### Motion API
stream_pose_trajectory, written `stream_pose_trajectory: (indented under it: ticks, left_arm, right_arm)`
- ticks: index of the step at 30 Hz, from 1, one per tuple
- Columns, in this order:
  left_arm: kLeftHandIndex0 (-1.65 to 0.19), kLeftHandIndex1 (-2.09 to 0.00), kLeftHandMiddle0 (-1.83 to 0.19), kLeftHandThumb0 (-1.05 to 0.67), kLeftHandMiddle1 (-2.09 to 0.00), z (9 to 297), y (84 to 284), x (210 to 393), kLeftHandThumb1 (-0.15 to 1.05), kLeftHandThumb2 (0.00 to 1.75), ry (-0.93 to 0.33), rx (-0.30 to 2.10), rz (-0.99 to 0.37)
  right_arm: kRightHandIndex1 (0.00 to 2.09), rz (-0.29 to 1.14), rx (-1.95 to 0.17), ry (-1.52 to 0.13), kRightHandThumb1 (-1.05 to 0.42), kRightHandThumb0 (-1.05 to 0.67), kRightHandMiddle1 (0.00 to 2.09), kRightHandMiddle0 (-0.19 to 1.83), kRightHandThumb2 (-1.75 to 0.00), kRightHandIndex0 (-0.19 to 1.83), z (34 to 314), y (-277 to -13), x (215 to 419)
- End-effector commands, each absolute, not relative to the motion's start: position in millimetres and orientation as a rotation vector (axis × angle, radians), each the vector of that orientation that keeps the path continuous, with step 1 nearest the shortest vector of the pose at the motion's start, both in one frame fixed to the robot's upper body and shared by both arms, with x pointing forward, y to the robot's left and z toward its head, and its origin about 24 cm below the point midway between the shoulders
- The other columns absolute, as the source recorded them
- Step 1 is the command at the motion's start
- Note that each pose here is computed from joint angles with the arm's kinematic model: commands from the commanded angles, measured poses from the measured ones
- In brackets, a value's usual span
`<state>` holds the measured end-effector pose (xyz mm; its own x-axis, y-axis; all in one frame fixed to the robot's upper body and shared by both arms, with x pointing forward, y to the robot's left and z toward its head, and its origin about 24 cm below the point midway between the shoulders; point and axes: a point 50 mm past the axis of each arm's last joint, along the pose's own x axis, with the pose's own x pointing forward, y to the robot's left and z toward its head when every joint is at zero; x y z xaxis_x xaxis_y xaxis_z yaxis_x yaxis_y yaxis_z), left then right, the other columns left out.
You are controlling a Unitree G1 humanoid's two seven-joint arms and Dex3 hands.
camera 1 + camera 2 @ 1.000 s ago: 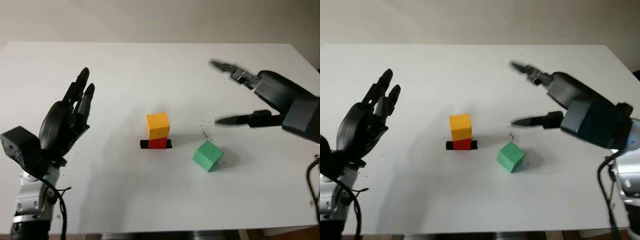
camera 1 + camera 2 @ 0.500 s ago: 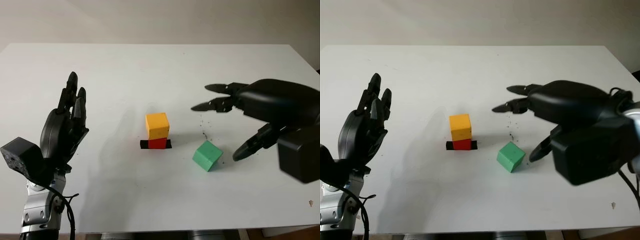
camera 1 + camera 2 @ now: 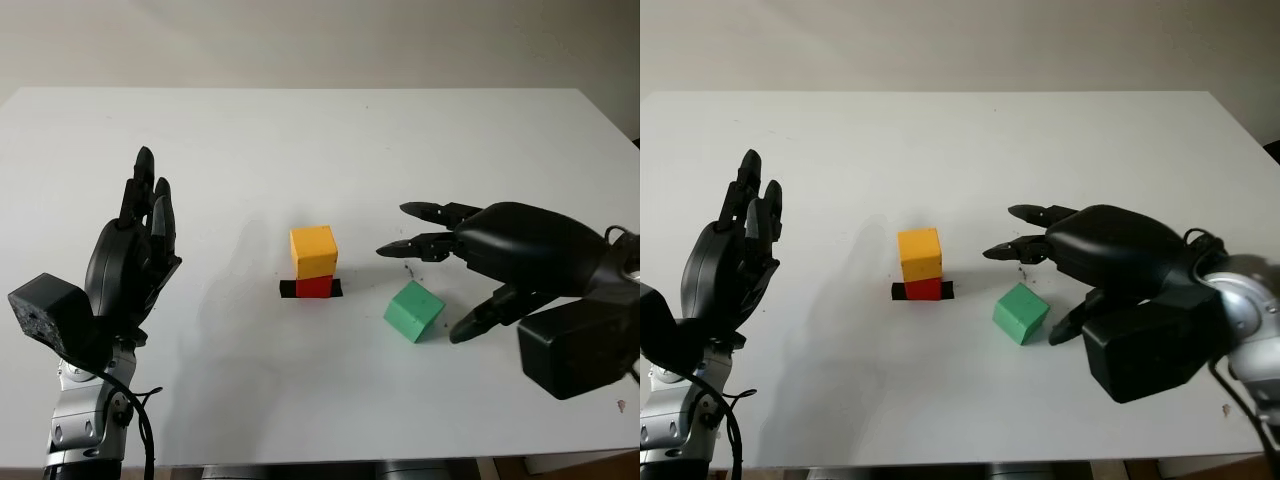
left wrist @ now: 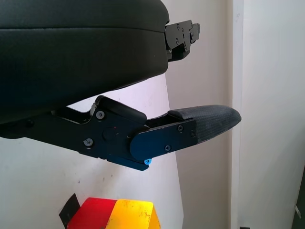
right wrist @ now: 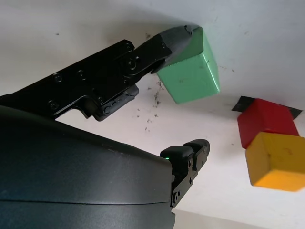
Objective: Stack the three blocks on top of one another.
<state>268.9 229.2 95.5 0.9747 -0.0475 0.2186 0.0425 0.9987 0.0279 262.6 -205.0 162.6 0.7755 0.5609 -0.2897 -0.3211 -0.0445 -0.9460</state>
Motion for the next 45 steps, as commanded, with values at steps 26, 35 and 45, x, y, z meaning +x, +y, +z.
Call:
stream_pose_trajectory:
  ticks: [26,35,45]
  left_arm:
    - [0.19,0.0,0.19,-0.7,-0.01,97,216.4,260.8,1.05,0.63,-0.228,0.067,-0.103]
    - [0.19,0.0,0.19,-0.69,-0.02,96,214.9,260.6,1.05,0.62,-0.223,0.066,-0.101]
    - [0.19,-0.01,0.19,-0.69,-0.03,95,214.2,259.1,1.05,0.61,-0.24,0.08,-0.093]
  right_arm:
    - [0.08,0.722,-1.379,-0.216,-0.86,-0.44,0.22,0.67,-0.05,0.16,137,-210,262]
    - [0.06,0.717,-1.363,-0.232,-0.89,-0.4,0.73,0.58,-0.05,0.23,138,-210,263]
    - [0.07,0.715,-1.364,-0.265,-0.9,-0.3,1.06,0.58,-0.06,0.3,139,-212,264]
